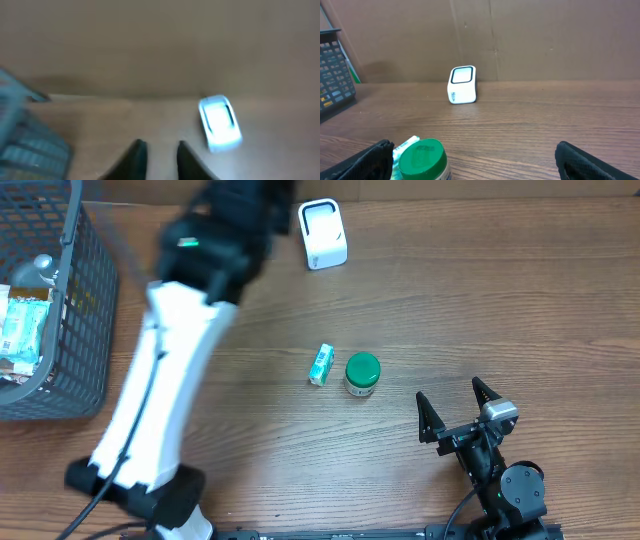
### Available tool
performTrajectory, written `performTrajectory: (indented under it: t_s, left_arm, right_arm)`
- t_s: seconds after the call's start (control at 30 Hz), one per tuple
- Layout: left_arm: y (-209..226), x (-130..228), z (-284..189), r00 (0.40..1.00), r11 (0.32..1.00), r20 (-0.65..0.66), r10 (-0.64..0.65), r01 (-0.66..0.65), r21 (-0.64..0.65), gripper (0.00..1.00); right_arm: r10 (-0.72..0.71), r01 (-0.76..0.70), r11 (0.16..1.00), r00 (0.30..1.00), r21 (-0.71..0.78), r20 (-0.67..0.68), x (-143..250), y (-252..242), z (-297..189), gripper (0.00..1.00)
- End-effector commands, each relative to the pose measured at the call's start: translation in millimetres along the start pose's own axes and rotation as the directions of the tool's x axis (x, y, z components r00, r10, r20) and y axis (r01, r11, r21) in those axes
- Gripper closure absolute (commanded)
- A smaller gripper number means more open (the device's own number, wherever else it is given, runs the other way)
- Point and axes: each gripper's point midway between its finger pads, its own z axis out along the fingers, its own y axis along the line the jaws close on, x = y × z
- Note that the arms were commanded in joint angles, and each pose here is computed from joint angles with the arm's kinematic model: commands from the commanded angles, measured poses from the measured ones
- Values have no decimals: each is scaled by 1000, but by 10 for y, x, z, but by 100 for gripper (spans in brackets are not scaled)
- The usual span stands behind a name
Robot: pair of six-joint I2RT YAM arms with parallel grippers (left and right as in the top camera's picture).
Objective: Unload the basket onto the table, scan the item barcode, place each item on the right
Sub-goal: 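Open the left gripper and retract the arm left to the basket, then lower the left gripper into the basket and grasp the yellow bottle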
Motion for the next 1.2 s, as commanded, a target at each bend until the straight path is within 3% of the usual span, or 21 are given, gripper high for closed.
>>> performTrajectory:
  t_s: [0.0, 0.17, 0.57, 0.67, 1.17]
  left_arm:
    - [826, -447, -285, 980, 979, 158, -121, 144, -143, 62]
    - [1763, -394, -197, 966, 930, 164, -200, 240, -277, 49]
    - [2665, 31, -74, 936, 912, 50, -348, 350, -212, 6]
    - [2783, 208, 43, 929, 901, -3, -370, 358, -244, 2]
    - [2873, 924, 742, 880, 893, -238, -410, 335, -302, 0]
  right_arm:
    - [-6, 6, 1000, 1000, 5, 0, 27, -18, 3, 0]
    - [-6, 6, 1000, 1000, 5, 0, 27, -18, 3, 0]
    - [-6, 6, 1000, 1000, 5, 0, 27, -18, 3, 0]
    - [-6, 6, 1000, 1000, 5, 0, 27, -18, 3, 0]
    - [-6, 6, 1000, 1000, 5, 0, 27, -18, 3, 0]
